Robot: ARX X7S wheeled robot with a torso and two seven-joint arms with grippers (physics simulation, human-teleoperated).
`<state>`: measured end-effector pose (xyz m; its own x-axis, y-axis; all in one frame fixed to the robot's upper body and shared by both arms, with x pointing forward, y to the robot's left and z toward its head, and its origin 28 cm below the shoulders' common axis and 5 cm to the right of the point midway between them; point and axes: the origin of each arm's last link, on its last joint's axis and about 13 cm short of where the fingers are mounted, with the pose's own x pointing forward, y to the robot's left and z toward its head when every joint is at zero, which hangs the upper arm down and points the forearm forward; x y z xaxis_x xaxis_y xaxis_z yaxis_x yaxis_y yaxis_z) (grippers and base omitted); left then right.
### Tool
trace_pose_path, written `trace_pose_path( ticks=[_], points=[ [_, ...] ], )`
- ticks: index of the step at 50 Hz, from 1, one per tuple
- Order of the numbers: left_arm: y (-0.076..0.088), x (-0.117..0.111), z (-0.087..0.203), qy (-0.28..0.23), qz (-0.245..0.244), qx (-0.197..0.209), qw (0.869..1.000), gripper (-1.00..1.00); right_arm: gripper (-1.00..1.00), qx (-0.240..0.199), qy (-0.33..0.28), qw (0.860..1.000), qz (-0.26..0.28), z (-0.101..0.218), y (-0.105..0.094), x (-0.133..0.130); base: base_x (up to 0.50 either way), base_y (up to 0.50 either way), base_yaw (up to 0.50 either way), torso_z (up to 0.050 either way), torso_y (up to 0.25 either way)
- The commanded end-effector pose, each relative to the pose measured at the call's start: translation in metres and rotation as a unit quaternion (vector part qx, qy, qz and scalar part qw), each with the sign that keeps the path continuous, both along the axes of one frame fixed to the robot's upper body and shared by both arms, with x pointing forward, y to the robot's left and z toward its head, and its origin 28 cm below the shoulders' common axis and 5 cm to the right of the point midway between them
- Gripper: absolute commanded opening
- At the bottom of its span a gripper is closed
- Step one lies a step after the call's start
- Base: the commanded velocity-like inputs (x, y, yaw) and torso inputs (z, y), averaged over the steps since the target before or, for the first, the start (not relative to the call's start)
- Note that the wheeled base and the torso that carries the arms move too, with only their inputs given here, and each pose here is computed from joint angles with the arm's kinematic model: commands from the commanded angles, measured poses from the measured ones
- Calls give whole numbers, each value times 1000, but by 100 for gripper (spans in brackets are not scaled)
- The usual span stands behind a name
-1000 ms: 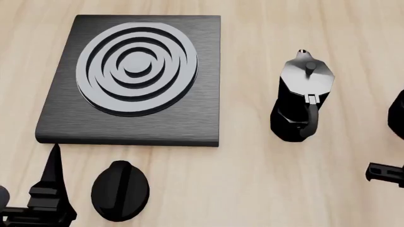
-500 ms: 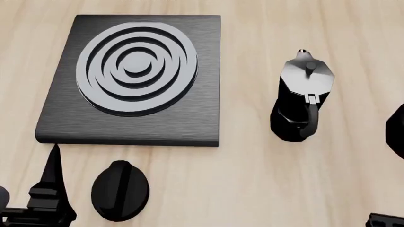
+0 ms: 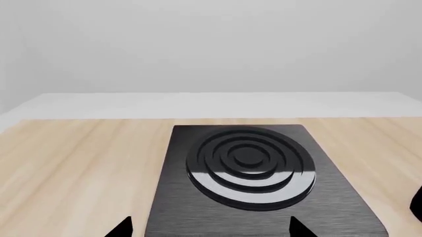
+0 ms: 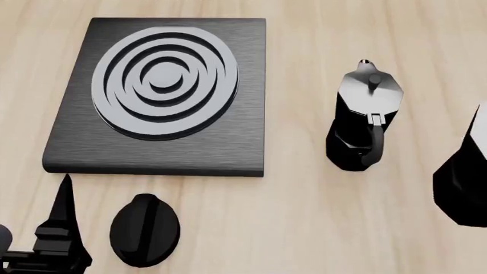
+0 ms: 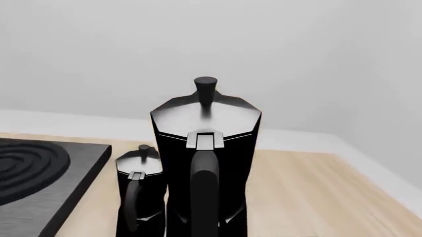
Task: Put the right moka pot on the stove.
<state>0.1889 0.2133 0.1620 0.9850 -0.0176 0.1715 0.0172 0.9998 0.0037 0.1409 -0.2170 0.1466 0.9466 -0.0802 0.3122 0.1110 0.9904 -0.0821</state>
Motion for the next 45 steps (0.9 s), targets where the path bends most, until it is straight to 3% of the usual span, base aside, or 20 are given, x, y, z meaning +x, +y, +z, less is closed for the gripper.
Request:
trace_pose_path(
  ticks=[1, 45],
  points=[
    [0, 0, 0, 0, 0, 1, 1000, 100, -100, -24, -12, 999, 34, 2, 11, -15, 0, 0, 0, 0, 0],
    [0, 0, 1, -2, -2, -3, 1000, 100, -100, -41, -5, 981, 188, -5, 61, -12, 0, 0, 0, 0, 1]
  ],
)
